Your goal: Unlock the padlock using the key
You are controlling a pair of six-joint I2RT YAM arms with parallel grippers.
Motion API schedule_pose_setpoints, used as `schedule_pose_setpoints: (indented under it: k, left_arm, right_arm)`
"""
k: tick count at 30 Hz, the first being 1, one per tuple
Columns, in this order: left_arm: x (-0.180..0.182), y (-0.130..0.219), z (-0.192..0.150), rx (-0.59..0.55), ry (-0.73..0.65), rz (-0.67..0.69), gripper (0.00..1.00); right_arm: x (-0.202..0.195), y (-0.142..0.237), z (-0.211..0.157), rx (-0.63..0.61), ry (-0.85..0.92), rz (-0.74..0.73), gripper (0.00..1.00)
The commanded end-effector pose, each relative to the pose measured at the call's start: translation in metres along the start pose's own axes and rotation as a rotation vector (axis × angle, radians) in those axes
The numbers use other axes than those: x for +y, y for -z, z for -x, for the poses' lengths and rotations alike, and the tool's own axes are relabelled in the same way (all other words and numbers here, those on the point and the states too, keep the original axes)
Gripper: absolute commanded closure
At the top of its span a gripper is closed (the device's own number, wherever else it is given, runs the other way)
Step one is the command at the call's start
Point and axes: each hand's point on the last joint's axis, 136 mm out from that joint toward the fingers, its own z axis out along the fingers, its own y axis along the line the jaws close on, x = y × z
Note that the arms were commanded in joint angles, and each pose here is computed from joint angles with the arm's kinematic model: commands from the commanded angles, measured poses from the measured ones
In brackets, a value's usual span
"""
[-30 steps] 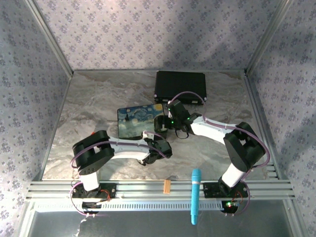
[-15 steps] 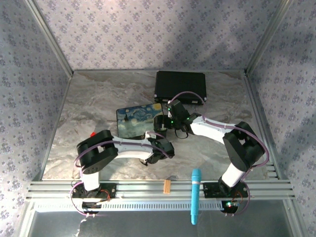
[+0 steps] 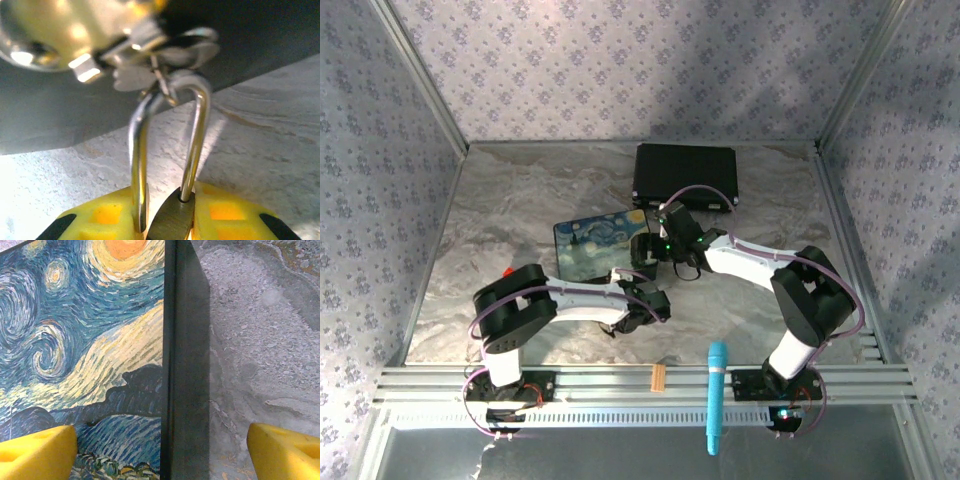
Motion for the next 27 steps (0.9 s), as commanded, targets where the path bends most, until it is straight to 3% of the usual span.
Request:
schedule_pose_setpoints:
  k: [1,7,12,23,25,27]
  left_arm:
    - [0.05,-0.008,-0.033,0.134,-0.066,0.158,0.9]
    - [0.045,-0.017,-0.03,0.119,-0.098,0.193,0.88]
    - [0.024,-0.016,-0.038,0.12,-0.117,0.154,0.72]
    - [0.017,-0.005,-0.034,0.101,-0.134,0.144,0.66]
    - [0.016,-0.003,-0.032,0.097,-0.125,0.126,0.59]
    - [0.014,0.0,-0.03,0.092,-0.113,0.093,0.57]
  right_arm:
    - [-0.054,-0.011,-0.054,0.178,-0.004,-0.207,0.12]
    - [-0.053,-0.011,-0.054,0.176,-0.009,-0.204,0.12]
    - [-0.053,-0.011,-0.055,0.175,-0.011,-0.205,0.12]
    - [-0.052,-0.016,-0.055,0.181,-0.017,-0.199,0.11]
    - [-0.052,-0.017,-0.055,0.181,-0.017,-0.198,0.11]
    - [-0.052,-0.017,-0.055,0.182,-0.017,-0.198,0.11]
